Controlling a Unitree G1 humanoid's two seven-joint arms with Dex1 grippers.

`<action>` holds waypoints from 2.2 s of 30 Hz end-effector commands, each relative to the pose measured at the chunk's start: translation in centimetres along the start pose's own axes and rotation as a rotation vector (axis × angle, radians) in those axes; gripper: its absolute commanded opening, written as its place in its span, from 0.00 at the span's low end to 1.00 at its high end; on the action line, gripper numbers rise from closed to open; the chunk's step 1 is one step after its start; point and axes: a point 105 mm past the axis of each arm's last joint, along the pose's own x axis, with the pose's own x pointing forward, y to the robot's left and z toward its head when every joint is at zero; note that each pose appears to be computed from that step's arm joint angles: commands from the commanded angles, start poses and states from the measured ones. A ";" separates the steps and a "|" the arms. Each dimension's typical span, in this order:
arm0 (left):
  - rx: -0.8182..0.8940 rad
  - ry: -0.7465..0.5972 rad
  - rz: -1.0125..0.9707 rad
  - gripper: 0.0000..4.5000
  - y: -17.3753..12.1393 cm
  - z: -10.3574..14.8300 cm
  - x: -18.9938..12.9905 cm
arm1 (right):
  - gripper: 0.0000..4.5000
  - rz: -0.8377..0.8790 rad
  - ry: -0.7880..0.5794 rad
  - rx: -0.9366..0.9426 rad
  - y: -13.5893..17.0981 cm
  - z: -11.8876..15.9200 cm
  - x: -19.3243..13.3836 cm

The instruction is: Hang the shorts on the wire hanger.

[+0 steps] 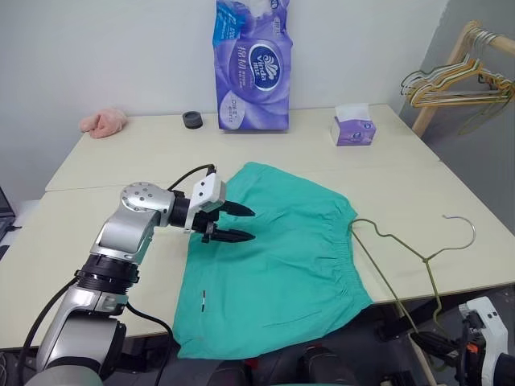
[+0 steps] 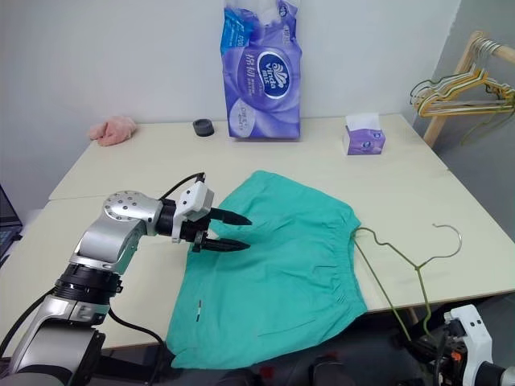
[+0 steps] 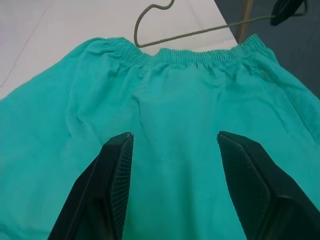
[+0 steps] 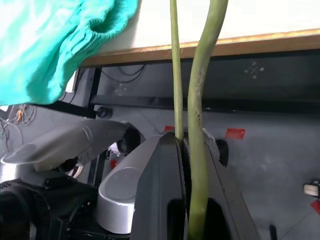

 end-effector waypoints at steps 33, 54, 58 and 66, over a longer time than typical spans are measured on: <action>0.025 -0.122 0.120 0.63 1.9 2.8 -0.3 | 0.00 0.253 0.028 -0.008 0.4 6.9 5.3; -0.012 -0.236 0.263 1.00 6.3 6.6 -2.5 | 0.00 0.175 -0.063 -0.906 4.1 14.2 5.2; 0.094 -0.115 0.122 1.00 4.7 5.8 -2.4 | 0.00 0.200 -0.058 -1.013 4.9 14.6 5.4; 0.174 -0.091 0.067 1.00 5.0 6.3 -1.6 | 0.00 0.254 -0.024 -1.158 6.7 14.3 5.6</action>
